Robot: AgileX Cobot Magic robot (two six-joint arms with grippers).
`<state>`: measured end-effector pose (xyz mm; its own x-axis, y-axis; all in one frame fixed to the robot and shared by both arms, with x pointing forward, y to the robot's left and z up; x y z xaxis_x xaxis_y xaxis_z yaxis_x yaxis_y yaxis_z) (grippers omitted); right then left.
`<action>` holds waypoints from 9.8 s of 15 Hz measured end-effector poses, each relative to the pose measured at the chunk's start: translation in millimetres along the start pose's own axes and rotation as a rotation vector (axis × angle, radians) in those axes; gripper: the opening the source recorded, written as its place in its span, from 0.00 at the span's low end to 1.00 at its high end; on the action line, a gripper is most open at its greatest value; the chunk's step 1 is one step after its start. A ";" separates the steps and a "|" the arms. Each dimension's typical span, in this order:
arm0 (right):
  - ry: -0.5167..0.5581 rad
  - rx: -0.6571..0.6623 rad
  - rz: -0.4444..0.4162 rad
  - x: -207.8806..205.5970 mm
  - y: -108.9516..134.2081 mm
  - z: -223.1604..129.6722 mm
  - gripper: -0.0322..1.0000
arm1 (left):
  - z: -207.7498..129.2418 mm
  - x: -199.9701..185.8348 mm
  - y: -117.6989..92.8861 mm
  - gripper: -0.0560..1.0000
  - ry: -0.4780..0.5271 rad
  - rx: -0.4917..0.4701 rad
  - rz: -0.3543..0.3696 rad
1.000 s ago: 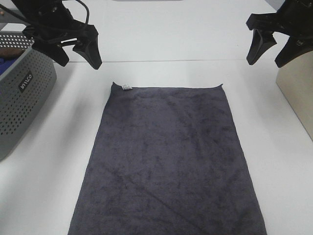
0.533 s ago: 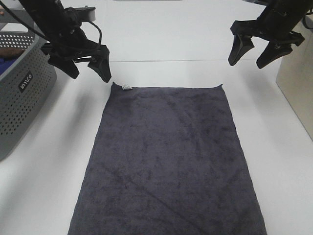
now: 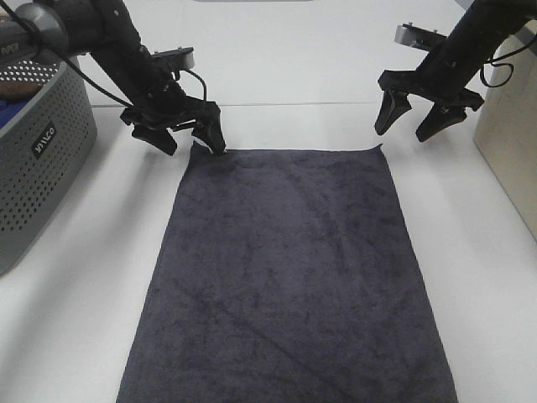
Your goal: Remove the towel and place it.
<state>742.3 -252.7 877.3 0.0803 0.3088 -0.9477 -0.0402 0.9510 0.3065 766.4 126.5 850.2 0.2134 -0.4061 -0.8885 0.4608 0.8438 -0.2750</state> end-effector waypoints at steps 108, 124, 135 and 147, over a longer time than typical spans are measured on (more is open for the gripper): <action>-0.486 0.025 -0.128 -217.1 67.8 1.7 0.74 | 35.7 -269.3 32.8 0.80 -0.315 -0.104 0.473; -0.387 0.087 -0.183 -253.0 54.7 -294.3 0.74 | -234.1 -384.9 -55.1 0.80 -0.284 -0.256 0.540; -0.759 -0.039 -0.212 -211.1 34.4 -425.5 0.74 | -398.5 -375.5 -115.6 0.80 -0.618 -0.153 0.747; -0.919 -0.095 -0.211 -188.7 27.1 -460.3 0.74 | -424.9 -342.4 -131.7 0.80 -0.669 -0.082 0.656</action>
<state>267.6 -291.3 1023.6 0.8465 0.0590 -0.5291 -0.0130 0.9958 0.0903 266.6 303.5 1034.6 0.8715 0.0637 -0.4862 0.0159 0.9873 0.1578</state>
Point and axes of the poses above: a point on each arm's last joint axis where the gripper is mounted, x pointing out along that axis toward the gripper, y along the wrist's bending axis when the last joint is at zero, z = x × y, the point moved 5 cm from there along x, pointing out along that axis toward the gripper, and after that the axes turned 8 degrees about x, right-handed, at the moved point
